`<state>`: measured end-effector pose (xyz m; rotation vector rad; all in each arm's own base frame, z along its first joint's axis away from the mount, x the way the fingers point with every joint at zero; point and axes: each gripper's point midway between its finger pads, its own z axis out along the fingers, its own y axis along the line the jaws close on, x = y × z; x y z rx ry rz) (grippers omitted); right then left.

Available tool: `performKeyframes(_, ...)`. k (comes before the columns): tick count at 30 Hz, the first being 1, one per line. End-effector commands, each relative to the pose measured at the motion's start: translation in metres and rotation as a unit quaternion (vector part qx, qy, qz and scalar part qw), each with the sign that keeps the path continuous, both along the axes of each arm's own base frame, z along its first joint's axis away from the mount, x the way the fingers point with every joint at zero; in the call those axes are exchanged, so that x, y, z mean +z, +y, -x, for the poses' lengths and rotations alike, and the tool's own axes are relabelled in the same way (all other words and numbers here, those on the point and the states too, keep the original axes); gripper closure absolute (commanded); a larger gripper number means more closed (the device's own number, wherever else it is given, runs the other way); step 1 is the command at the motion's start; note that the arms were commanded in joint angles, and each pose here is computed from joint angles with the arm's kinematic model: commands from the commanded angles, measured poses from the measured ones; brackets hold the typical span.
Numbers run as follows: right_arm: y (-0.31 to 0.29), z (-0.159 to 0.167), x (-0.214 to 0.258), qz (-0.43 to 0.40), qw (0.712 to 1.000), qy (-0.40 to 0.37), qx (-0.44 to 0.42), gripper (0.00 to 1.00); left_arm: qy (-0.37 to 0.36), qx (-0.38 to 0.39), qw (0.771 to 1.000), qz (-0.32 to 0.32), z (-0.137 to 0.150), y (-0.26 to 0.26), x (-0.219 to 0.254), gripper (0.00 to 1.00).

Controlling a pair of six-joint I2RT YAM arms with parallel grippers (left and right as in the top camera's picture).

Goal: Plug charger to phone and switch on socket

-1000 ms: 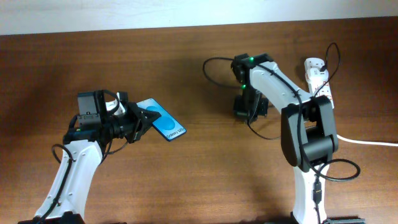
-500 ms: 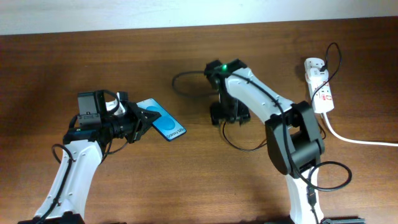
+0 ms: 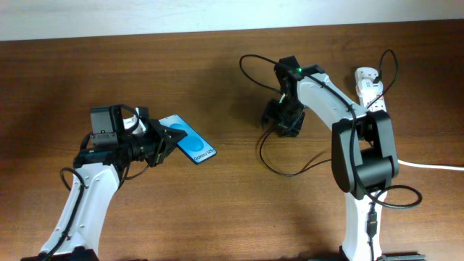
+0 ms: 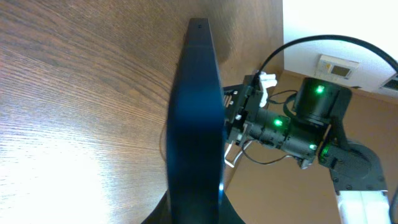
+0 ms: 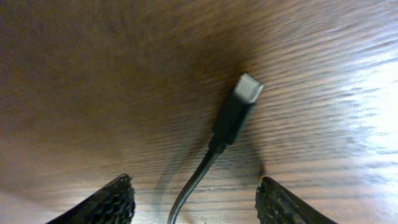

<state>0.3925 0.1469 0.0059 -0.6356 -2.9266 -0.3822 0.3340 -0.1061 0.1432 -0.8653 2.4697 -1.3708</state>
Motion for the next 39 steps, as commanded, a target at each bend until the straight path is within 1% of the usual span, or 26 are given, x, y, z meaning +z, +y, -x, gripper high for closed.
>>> performKeyframes(1,0.009,0.005,-0.005,-0.024,0.999,0.002,-0.032,0.44,-0.012,-0.009,1.000,0.004,0.000,-0.002,0.005,0.99)
performKeyframes(3,0.008,0.000,-0.017,-0.026,0.999,-0.016,-0.041,0.50,-0.012,-0.009,1.000,0.004,0.000,-0.002,0.005,0.99)
performKeyframes(6,0.000,0.002,-0.031,-0.004,0.998,-0.019,-0.059,0.63,-0.007,-0.009,1.000,0.004,0.001,-0.002,0.004,0.99)
performKeyframes(9,-0.008,0.000,-0.033,0.018,0.998,-0.026,-0.061,0.65,-0.007,-0.008,1.000,0.003,0.001,-0.001,0.003,0.99)
performKeyframes(10,-0.008,-0.001,-0.033,0.020,0.998,-0.029,-0.061,0.73,-0.007,-0.008,1.000,0.003,0.001,-0.001,0.003,0.99)
performKeyframes(11,-0.008,-0.003,-0.033,0.019,0.997,-0.033,-0.061,0.78,-0.007,-0.008,1.000,0.003,0.001,-0.001,0.003,0.99)
performKeyframes(12,-0.007,-0.004,-0.033,0.018,0.997,-0.035,-0.061,0.91,-0.007,-0.008,1.000,0.003,0.001,-0.001,0.003,0.99)
performKeyframes(13,-0.008,-0.004,-0.033,0.018,0.997,-0.035,-0.061,0.96,-0.007,-0.008,1.000,0.003,0.001,-0.001,0.003,0.99)
performKeyframes(17,-0.007,-0.005,-0.031,0.016,0.998,-0.038,-0.057,0.96,-0.007,-0.009,1.000,0.005,0.001,-0.002,0.004,1.00)
performKeyframes(18,-0.005,-0.006,-0.027,0.006,0.998,-0.043,-0.045,0.96,-0.007,-0.012,1.000,0.009,0.002,-0.003,0.005,1.00)
performKeyframes(19,-0.001,-0.008,-0.021,-0.010,0.998,-0.050,-0.032,0.96,-0.008,-0.015,1.000,0.014,0.003,-0.004,0.006,1.00)
performKeyframes(21,0.019,-0.010,0.021,-0.090,0.991,-0.093,0.037,0.96,-0.021,-0.030,0.999,0.024,0.003,-0.008,0.011,1.00)
performKeyframes(23,0.027,-0.003,0.070,-0.140,0.976,-0.137,0.096,0.96,-0.072,-0.066,0.994,0.040,0.002,-0.015,0.025,1.00)
performKeyframes(24,0.030,0.011,0.109,-0.166,0.961,-0.169,0.145,0.96,-0.109,-0.087,0.989,0.054,-0.001,-0.020,0.037,1.00)
performKeyframes(25,0.030,0.027,0.137,-0.180,0.948,-0.192,0.181,0.96,-0.143,-0.102,0.982,0.064,-0.004,-0.023,0.048,1.00)
performKeyframes(27,0.030,0.056,0.184,-0.205,0.923,-0.228,0.233,0.96,-0.204,-0.123,0.968,0.073,-0.012,-0.027,0.067,1.00)
performKeyframes(28,0.031,0.074,0.206,-0.226,0.908,-0.245,0.255,0.96,-0.239,-0.138,0.958,0.081,-0.015,-0.029,0.077,1.00)
performKeyframes(29,0.034,0.097,0.232,-0.257,0.886,-0.264,0.283,0.96,-0.264,-0.156,0.947,0.095,-0.017,-0.032,0.084,1.00)
performKeyframes(31,0.041,0.142,0.272,-0.325,0.833,-0.296,0.337,0.96,-0.268,-0.169,0.941,0.117,-0.021,-0.035,0.084,1.00)
performKeyframes(33,0.045,0.172,0.293,-0.363,0.793,-0.315,0.373,0.96,-0.275,-0.189,0.932,0.143,-0.023,-0.039,0.087,1.00)
performKeyframes(35,0.045,0.198,0.304,-0.392,0.765,-0.327,0.393,0.96,-0.296,-0.211,0.918,0.161,-0.027,-0.050,0.094,1.00)
performKeyframes(37,0.045,0.213,0.290,-0.408,0.758,-0.323,0.394,0.96,-0.324,-0.238,0.899,0.173,-0.025,-0.069,0.107,1.00)
performKeyframes(38,0.045,0.215,0.278,-0.410,0.760,-0.317,0.391,0.96,-0.338,-0.253,0.889,0.177,-0.020,-0.079,0.114,1.00)
performKeyframes(39,0.047,0.215,0.267,-0.426,0.757,-0.314,0.384,0.96,-0.350,-0.267,0.880,0.180,-0.015,-0.088,0.118,1.00)
